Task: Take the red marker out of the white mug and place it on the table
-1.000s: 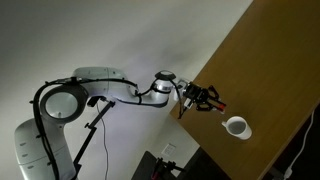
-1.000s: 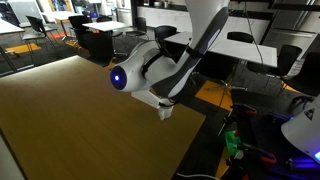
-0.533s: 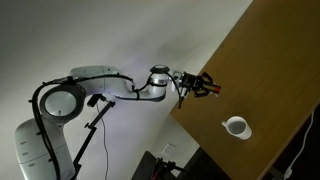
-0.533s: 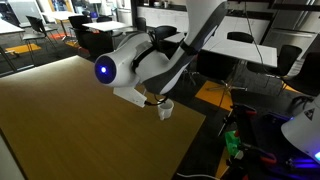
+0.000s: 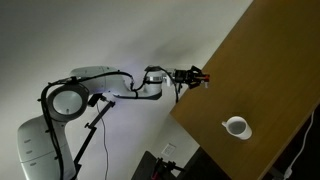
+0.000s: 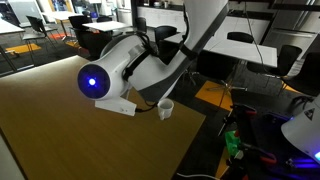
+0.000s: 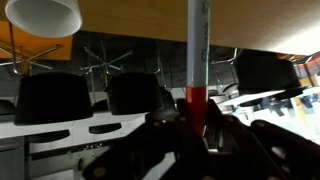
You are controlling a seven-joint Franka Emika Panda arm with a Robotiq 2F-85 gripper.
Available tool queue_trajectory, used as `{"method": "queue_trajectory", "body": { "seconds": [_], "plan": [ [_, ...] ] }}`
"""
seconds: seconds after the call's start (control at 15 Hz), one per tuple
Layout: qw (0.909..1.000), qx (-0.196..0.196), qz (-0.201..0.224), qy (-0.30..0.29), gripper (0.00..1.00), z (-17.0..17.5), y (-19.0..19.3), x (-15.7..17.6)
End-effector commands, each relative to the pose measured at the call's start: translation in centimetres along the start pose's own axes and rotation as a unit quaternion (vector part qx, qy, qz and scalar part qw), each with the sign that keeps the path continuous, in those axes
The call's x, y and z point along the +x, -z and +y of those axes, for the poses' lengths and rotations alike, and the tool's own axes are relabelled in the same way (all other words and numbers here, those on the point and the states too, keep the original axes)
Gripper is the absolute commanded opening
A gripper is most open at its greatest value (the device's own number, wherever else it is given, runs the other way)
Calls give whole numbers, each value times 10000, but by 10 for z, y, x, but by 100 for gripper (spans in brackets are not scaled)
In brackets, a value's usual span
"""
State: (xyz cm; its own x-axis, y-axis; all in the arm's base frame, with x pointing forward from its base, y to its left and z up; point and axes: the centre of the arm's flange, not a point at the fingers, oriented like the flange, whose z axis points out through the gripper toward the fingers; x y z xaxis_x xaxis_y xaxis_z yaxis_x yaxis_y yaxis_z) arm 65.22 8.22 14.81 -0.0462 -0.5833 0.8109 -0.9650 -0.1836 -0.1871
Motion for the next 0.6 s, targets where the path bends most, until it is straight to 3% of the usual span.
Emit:
{"method": "queue_trajectory", "body": {
  "seconds": [0.0, 0.07, 0.13, 0.53],
  "plan": [
    [9957, 595, -313, 644, 6, -14, 10, -11],
    [9929, 752, -339, 852, 6, -12, 15, -15],
    [9971, 493, -229, 538, 22, -6, 14, -16],
    [9946, 633, -266, 782, 22, -7, 17, -20]
  ]
}}
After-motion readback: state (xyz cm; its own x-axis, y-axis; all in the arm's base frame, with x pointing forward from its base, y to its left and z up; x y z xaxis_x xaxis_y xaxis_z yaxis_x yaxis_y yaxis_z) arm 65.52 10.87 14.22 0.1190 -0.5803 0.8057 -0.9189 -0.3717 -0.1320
